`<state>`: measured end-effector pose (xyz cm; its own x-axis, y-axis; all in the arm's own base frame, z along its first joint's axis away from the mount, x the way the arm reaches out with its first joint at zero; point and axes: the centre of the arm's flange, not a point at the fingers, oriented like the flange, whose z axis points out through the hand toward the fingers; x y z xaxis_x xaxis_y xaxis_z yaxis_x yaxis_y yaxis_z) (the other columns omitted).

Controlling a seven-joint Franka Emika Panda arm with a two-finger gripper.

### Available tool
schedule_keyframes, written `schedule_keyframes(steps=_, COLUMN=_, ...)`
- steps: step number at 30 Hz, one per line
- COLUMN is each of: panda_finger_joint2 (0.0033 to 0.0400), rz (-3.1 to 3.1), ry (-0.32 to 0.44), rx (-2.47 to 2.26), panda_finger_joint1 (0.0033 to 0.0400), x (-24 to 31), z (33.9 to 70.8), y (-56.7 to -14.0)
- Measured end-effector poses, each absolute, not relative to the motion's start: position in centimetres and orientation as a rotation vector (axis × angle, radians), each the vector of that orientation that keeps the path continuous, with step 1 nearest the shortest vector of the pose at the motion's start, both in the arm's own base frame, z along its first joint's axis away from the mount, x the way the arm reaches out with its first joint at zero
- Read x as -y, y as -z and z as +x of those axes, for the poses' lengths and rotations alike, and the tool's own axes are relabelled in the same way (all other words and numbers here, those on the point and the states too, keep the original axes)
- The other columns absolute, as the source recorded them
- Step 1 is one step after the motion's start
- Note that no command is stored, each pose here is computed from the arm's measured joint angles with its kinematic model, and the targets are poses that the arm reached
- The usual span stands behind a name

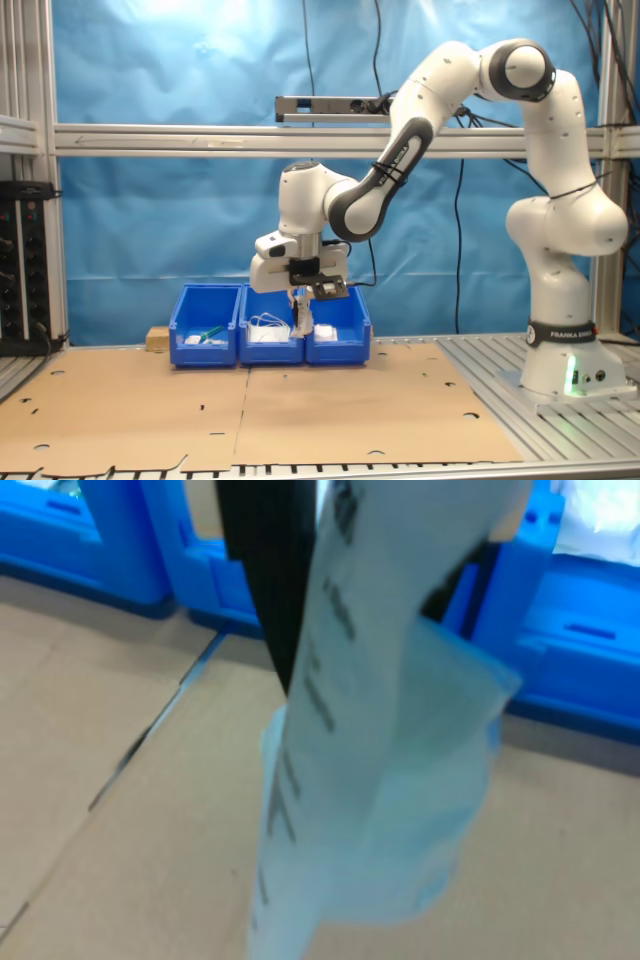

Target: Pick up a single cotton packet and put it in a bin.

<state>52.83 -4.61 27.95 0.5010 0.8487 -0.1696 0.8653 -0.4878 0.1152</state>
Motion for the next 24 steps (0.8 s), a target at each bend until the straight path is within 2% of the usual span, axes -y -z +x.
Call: schedule_keyframes(steps=24, panda_finger_joint2=0.0048, rz=2.616, ry=0.043, rx=-1.467, panda_finger_joint1=0.0048, x=4.5, z=51.3, y=-36.3)
